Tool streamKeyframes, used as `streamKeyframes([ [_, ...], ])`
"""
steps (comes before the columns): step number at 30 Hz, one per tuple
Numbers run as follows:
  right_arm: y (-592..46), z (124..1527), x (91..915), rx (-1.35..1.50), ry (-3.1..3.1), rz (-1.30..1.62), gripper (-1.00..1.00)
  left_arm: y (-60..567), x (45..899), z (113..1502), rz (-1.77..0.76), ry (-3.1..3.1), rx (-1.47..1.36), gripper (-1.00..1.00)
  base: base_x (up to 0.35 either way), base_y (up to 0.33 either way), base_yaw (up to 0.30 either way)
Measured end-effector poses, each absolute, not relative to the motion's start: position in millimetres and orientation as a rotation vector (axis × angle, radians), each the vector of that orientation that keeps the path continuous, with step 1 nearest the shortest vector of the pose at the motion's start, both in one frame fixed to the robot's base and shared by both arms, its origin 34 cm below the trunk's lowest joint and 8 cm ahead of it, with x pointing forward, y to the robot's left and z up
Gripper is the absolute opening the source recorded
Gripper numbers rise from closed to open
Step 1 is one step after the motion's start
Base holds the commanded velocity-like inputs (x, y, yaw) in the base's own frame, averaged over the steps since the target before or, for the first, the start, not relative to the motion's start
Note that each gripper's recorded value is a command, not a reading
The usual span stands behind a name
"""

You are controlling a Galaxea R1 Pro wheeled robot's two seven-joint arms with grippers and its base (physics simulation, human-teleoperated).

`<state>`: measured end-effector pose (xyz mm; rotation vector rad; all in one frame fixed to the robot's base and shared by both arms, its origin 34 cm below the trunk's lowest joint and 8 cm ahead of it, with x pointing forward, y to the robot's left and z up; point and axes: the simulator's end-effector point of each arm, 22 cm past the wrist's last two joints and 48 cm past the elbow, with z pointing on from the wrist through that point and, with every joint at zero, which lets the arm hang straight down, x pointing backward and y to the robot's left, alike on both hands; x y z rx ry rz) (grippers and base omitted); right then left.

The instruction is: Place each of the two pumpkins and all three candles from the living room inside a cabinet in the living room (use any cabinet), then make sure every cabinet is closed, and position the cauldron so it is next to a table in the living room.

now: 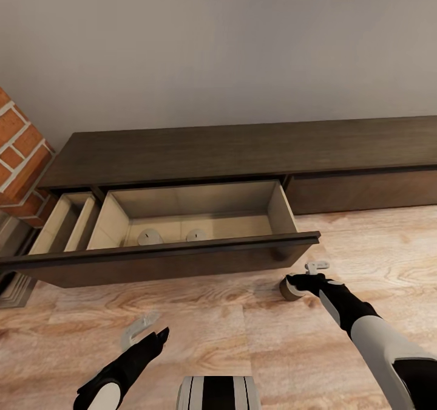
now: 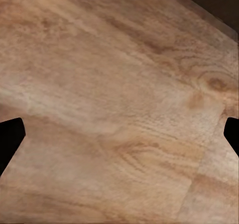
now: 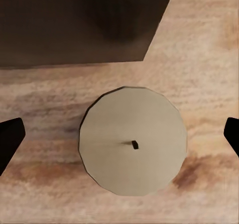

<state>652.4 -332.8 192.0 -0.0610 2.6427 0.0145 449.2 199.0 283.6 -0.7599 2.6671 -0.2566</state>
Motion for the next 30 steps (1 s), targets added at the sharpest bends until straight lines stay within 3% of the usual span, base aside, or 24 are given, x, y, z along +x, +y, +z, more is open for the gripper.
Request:
streamKeyframes([
  [21,-331.0,191.6,652.1,-0.062,2.644,0.017,1.0,213.6,438.4,275.4,-0.21,2.694,-0.741,1.0,0.0,0.0,0.0],
  [30,-332.8,188.7,646.9,-0.061,2.654,0.013,1.0,233.4,421.6,263.3,-0.148,2.731,-0.737,1.0,0.0,-0.169,0.0],
])
